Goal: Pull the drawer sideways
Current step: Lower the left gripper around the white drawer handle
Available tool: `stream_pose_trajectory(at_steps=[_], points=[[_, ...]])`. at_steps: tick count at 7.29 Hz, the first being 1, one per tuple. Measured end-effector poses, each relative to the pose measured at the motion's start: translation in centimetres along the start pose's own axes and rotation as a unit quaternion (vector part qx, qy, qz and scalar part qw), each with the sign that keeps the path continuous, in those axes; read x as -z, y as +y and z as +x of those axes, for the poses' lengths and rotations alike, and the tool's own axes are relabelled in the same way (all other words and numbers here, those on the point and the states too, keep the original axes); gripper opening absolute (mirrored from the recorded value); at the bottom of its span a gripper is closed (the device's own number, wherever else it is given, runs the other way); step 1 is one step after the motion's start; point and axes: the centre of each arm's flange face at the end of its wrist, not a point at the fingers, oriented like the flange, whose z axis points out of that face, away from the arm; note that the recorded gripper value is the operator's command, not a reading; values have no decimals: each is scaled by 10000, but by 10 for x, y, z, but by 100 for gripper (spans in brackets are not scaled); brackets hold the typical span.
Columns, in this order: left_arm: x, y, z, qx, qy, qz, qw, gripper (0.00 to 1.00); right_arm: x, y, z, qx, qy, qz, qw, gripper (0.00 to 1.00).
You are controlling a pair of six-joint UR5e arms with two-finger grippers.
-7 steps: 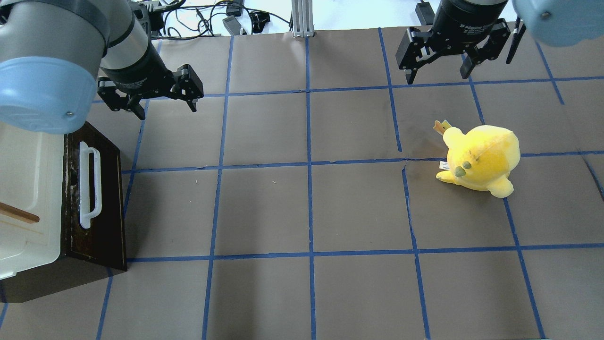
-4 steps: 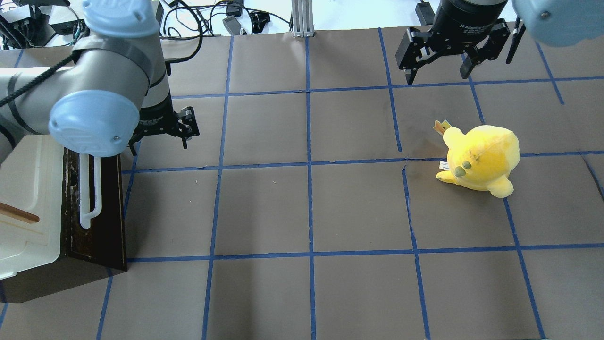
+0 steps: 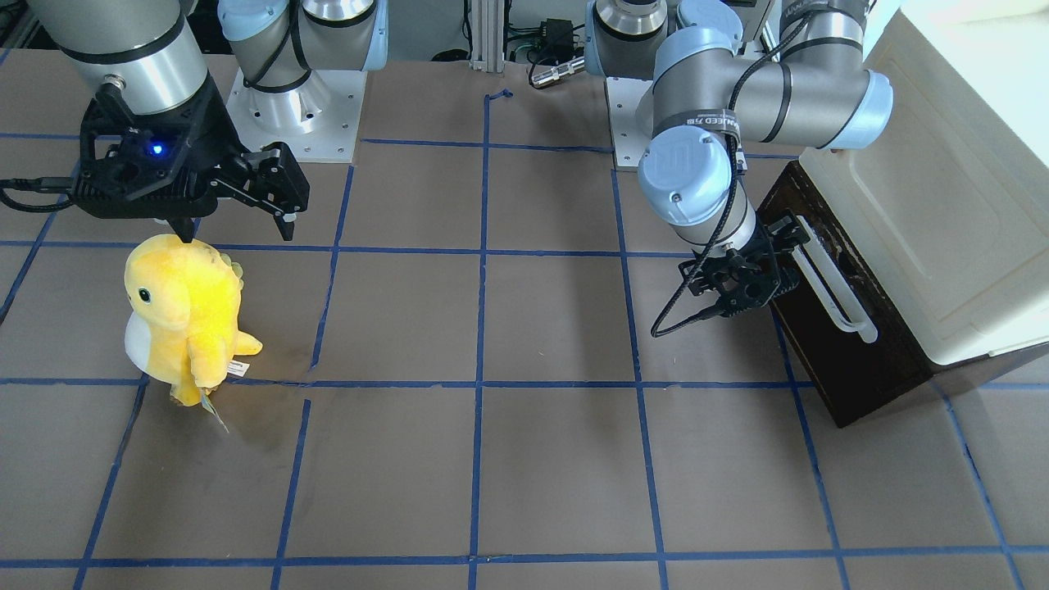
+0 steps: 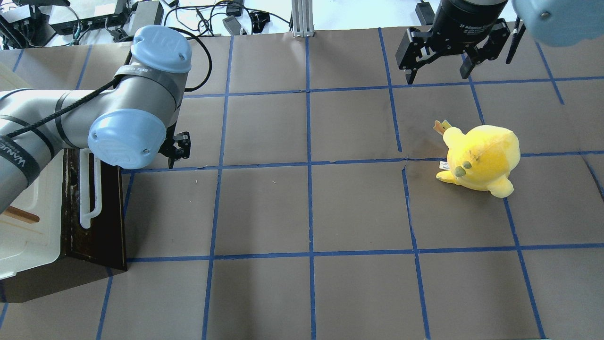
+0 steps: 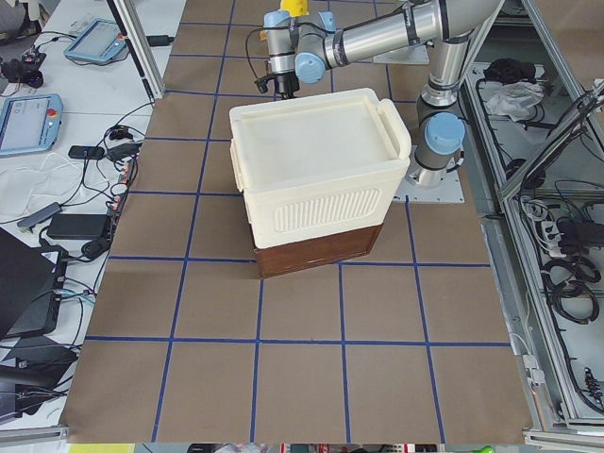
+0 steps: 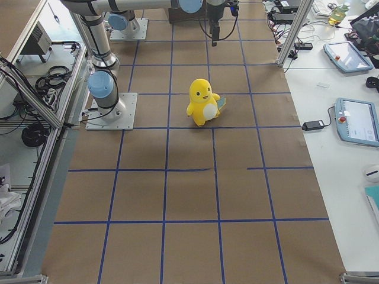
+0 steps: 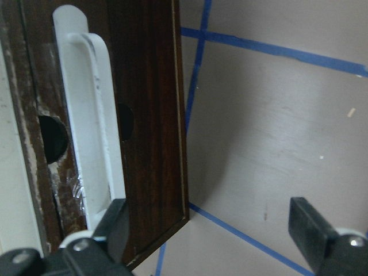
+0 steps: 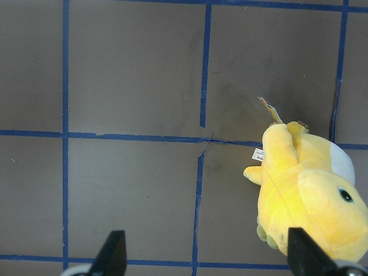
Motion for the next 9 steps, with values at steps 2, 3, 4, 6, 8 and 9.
stream_pose_trajectory(at_steps=[2, 3, 4, 6, 8, 9], points=[[-23, 1, 11, -274, -738, 48, 9969, 100, 0, 0, 0, -1, 0, 0, 10000, 100], [-27, 1, 20, -394, -993, 115, 9942, 100, 0, 0, 0, -1, 0, 0, 10000, 100], [-28, 0, 27, -525, -1322, 246, 9895, 100, 0, 0, 0, -1, 0, 0, 10000, 100], [-38, -3, 41, -747, -1695, 313, 9822, 100, 0, 0, 0, -1, 0, 0, 10000, 100], [-48, -5, 50, -913, -1857, 260, 9780, 96, 0, 0, 0, -1, 0, 0, 10000, 100], [-52, -6, 51, -1006, -2008, 255, 9741, 96, 0, 0, 0, 0, 0, 0, 10000, 100]])
